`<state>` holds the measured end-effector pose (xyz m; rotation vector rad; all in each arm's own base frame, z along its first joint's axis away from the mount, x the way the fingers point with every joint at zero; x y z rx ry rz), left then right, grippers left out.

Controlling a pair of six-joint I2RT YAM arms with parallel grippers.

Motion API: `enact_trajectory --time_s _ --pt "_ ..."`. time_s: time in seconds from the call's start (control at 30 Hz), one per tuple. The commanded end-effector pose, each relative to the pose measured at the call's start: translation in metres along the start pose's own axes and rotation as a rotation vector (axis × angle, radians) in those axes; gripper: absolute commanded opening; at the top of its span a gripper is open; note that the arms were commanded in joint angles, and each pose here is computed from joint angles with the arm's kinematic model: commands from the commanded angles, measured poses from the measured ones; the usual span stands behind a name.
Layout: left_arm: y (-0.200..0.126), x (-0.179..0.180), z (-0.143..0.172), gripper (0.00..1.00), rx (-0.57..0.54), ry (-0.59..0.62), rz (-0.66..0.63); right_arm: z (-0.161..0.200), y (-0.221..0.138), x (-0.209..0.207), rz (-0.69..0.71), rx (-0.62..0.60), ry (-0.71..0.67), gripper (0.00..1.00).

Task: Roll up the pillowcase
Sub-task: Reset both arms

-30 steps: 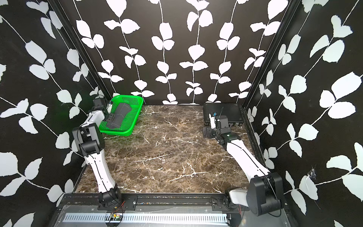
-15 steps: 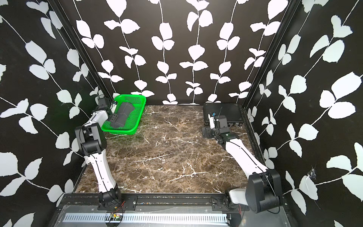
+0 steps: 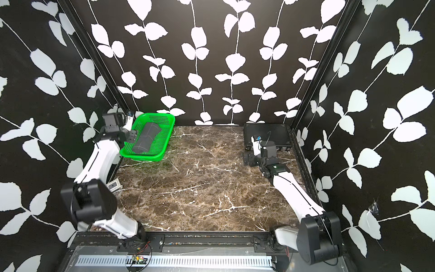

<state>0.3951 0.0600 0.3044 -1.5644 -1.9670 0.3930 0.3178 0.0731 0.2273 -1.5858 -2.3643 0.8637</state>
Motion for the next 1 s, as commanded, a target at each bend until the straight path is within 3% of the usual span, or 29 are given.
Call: enact_trajectory --time_s 0.0,0.1,0.17,0.27,0.3,0.33,0.4,0.47,0.63,0.97 --pt "-0.013 -0.038 0.037 0.75 0.032 -0.1 0.142 0.008 -0.006 -0.013 0.046 -0.102 0.006 0.99" --pt "-0.029 -0.061 0.065 0.76 0.025 -0.144 0.191 0.024 -0.009 -0.023 0.134 -0.119 0.022 1.0" --pt "-0.034 -0.079 0.083 0.85 0.018 -0.157 0.216 0.037 -0.009 -0.031 0.223 -0.07 0.024 1.0" --pt "-0.038 -0.099 0.105 0.87 0.002 -0.204 0.261 0.055 -0.007 -0.042 0.362 0.001 0.035 1.0" --pt "-0.038 -0.105 0.111 0.88 -0.002 -0.207 0.267 0.06 -0.008 -0.047 0.405 0.013 0.053 1.0" --pt "-0.037 -0.111 0.12 0.98 -0.001 -0.205 0.268 0.065 -0.008 -0.052 0.464 0.02 0.09 0.99" --pt "-0.034 -0.12 0.136 0.99 -0.003 -0.202 0.274 0.074 -0.008 -0.064 0.554 0.044 0.205 0.99" --pt "-0.03 -0.128 0.148 0.99 -0.018 -0.185 0.267 0.076 -0.002 -0.059 0.477 0.054 0.134 0.99" --pt "-0.031 -0.133 0.142 0.99 -0.05 -0.169 0.282 0.084 -0.001 -0.048 0.438 -0.039 0.008 0.99" --pt "-0.031 -0.136 0.145 0.99 -0.102 -0.113 0.278 0.095 -0.002 -0.049 0.459 -0.073 -0.027 0.99"
Point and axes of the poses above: each gripper's point midway between its finger pads, its own y axis out along the fingers, its own x axis along the line the jaws close on, z = x × y, the point moved 7 cm from there along -y, back along the fingers, and after that the axes turned 15 degrees about -y, right-handed, at the moved point
